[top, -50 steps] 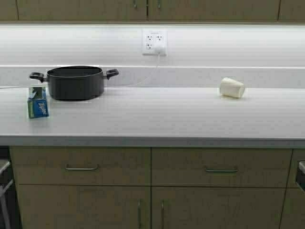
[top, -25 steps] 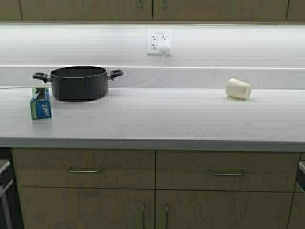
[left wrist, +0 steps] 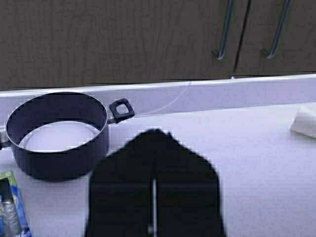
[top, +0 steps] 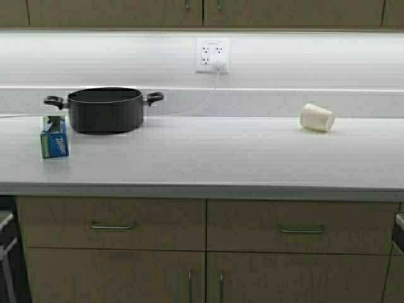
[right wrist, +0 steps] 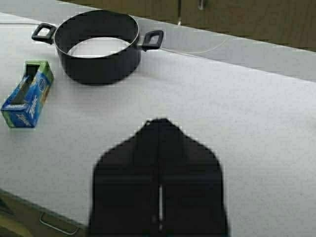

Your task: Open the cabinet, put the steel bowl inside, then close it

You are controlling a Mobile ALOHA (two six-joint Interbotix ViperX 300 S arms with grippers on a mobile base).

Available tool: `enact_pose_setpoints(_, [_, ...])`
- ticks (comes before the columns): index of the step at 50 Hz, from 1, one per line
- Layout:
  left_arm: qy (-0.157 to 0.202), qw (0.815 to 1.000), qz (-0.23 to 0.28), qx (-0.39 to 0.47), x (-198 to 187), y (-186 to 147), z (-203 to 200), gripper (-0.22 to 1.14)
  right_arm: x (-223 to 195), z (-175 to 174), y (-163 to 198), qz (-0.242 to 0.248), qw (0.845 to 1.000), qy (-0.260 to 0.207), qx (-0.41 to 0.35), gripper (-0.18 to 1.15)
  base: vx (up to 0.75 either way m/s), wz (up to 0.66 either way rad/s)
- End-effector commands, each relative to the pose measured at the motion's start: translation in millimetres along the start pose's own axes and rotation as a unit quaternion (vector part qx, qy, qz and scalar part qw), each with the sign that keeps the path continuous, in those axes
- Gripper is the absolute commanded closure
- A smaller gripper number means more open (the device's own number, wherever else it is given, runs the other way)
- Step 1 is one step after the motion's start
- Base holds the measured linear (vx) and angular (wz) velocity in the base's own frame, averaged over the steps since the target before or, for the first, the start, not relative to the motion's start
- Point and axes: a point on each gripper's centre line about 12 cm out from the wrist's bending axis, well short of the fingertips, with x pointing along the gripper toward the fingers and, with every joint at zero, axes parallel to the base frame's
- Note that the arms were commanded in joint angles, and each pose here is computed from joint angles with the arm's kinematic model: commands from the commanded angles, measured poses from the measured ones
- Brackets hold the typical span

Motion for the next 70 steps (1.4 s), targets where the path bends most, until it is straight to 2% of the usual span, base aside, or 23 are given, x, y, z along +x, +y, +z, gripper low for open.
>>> enact_pose_setpoints(1, [-0.014,1.0,0.0,0.001,-3,0,9,0.87,-5,8,0,0.001,1.0,-0.013,-0.002,0.91,0.01,-0.03])
enact_pose_setpoints(28, [-0.002,1.0,0.0,-0.005,-13,0,-2,0.87,-6,-1,0,0.0,1.0,0.0,0.001,0.91,0.04,-0.01])
enact_pose_setpoints(70, [-0.008,1.0,0.0,-0.002,-15,0,-2,0.87,-2,-4,0,0.0,1.0,0.004,-0.002,0.91,0.01,-0.01])
